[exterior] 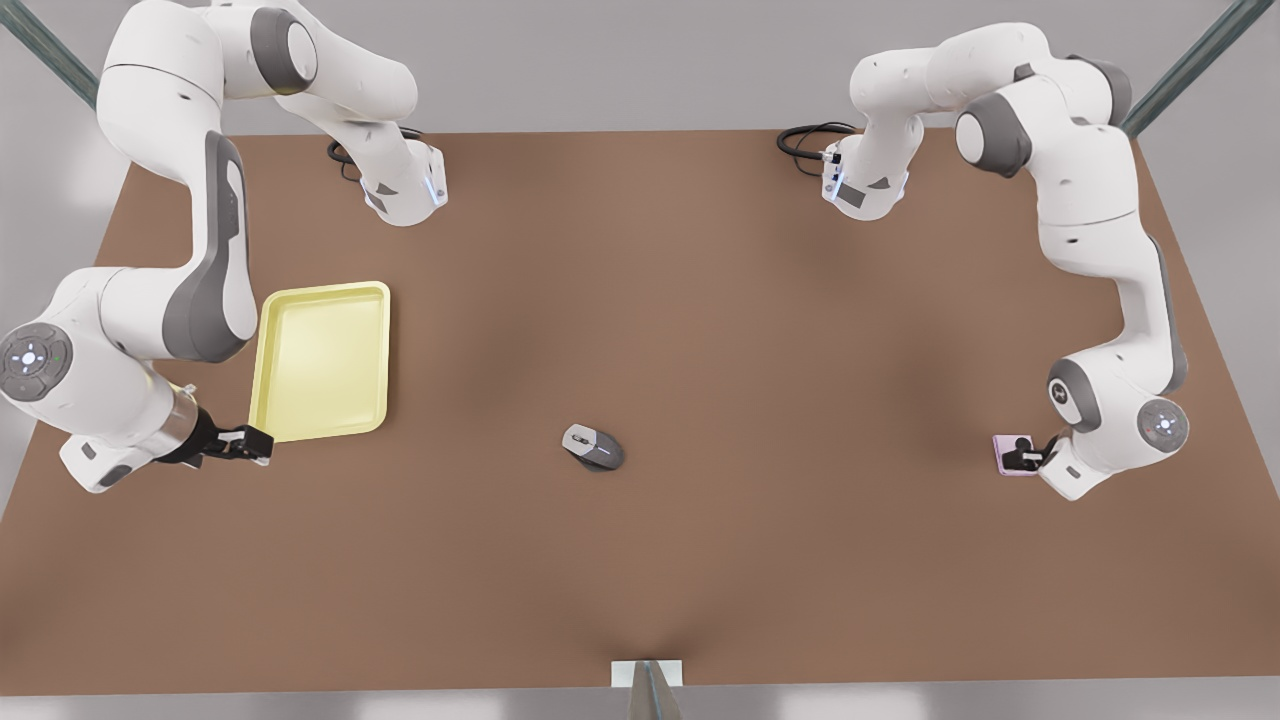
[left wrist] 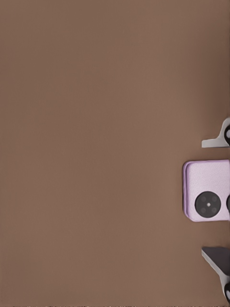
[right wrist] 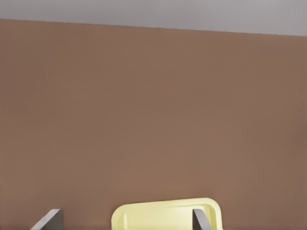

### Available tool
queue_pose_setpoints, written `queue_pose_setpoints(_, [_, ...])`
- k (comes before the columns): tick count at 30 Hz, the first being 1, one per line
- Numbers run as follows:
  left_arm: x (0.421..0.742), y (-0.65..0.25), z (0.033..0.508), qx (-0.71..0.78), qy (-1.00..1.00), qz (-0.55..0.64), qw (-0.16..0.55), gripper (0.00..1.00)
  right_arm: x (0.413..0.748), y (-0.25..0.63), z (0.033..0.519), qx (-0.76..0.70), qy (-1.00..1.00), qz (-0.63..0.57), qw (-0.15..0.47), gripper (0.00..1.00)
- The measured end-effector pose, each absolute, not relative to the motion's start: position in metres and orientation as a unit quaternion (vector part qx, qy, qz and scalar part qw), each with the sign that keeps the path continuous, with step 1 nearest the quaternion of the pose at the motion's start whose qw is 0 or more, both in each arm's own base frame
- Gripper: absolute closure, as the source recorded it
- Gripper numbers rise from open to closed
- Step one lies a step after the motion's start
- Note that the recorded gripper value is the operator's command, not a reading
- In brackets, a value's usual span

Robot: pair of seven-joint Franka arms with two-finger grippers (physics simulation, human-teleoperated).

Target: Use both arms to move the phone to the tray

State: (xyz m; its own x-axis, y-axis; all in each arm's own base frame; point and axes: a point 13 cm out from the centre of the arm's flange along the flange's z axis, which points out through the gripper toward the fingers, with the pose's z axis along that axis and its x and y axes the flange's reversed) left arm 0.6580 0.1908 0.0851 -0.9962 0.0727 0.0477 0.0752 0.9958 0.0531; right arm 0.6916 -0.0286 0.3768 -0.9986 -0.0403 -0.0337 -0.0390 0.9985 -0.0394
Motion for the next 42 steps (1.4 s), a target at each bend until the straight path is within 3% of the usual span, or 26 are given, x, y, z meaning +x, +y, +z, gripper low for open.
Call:
queue_pose_setpoints(14, [0.662,0.191,0.06,-0.057,-0.998,-0.022,0.007,0.0,0.693,-0.053,0.356,-0.01,1.0,0.008,0.007,0.0])
queue_pose_setpoints(19, [0.647,0.188,0.052,-0.055,-0.998,-0.016,0.021,0.0,0.694,-0.027,0.383,-0.056,0.998,-0.019,0.025,0.0])
queue_pose_setpoints(22, [0.646,0.189,0.047,-0.052,-0.998,-0.017,0.024,0.0,0.656,-0.016,0.42,-0.065,0.997,-0.034,0.024,0.0])
queue_pose_setpoints(25, [0.643,0.189,0.04,-0.048,-0.998,-0.018,0.028,0.0,0.644,-0.018,0.45,-0.06,0.997,-0.037,0.026,0.0])
queue_pose_setpoints(29, [0.642,0.19,0.033,-0.043,-0.998,-0.019,0.03,0.0,0.614,-0.036,0.43,-0.029,0.999,-0.023,0.002,0.0])
queue_pose_setpoints(34, [0.643,0.19,0.034,-0.039,-0.999,-0.021,0.029,0.0,0.625,-0.03,0.427,-0.019,1.0,-0.018,0.007,0.0])
queue_pose_setpoints(37, [0.643,0.19,0.034,-0.037,-0.999,-0.021,0.028,0.09,0.635,-0.029,0.424,-0.015,1.0,-0.017,0.01,0.0])
queue_pose_setpoints(42, [0.643,0.19,0.033,-0.032,-0.999,-0.022,0.028,0.1,0.639,-0.029,0.42,-0.006,1.0,-0.016,0.01,0.0])
